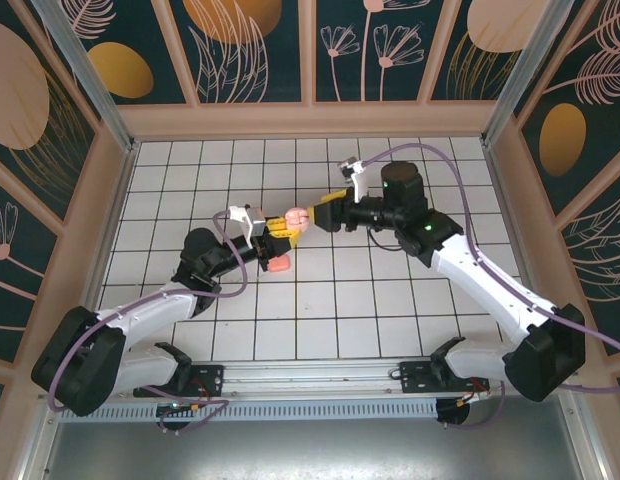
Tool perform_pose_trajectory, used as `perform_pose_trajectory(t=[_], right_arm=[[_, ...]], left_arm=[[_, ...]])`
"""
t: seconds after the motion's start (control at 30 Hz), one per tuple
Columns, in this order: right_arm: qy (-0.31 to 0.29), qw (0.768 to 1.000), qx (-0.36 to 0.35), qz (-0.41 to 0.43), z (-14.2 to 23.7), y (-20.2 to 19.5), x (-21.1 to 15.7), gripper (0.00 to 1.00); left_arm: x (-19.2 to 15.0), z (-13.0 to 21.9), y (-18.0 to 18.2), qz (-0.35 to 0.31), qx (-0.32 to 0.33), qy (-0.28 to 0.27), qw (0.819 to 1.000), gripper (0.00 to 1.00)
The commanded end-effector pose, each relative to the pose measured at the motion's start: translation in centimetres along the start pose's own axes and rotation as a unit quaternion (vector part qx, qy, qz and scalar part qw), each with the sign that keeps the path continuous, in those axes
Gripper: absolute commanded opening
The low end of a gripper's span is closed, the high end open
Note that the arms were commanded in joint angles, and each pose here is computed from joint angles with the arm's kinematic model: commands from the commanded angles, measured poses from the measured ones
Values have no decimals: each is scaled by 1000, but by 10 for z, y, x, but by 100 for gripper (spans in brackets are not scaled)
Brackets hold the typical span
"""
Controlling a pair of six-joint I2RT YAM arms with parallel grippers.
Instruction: Insert the wireless bluetooth earbuds into the charging case
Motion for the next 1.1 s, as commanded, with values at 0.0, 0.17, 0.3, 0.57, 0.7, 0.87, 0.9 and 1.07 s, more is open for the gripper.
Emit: perform_pose_trajectory(t=[0.0,0.17,0.3,0.57,0.7,0.87,0.9,1.07], right_arm=[[-12,999,-42,-28,12,-4,15,61],[52,979,-171,-97,6,-45,2,56],[132,952,-244,-129,-12,-77,-16,54],[218,934,-259,-111,-59,-130,-44,51],[246,936,-233,-98,-84,-155,-55,51],[269,937,-205,-91,-113,-177,-67,49],[272,937,-201,-91,-118,-180,-70,50],[292,935,-181,-89,-135,-195,-84,49]], left_arm=[[-12,3,6,3,31,-1,1000,7],[-25,5,11,18,52,13,998,6],[-30,6,12,23,60,22,998,6],[-27,9,11,14,73,31,997,6],[-25,10,11,11,78,33,996,6],[-25,9,12,11,83,40,996,6],[-25,9,12,10,84,41,996,6],[-23,7,13,7,85,44,995,6]])
Point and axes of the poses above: each hand's point on the last joint's axis, 136 mm out from that joint toward the fingers, its own z axis back along the fingers, its own y axis along the line the jaws close on, x = y × z, the point moved 10 cm from there along z, back along the fingers, and after that the axes turned 4 degrees about z, right-handed, at the moved point
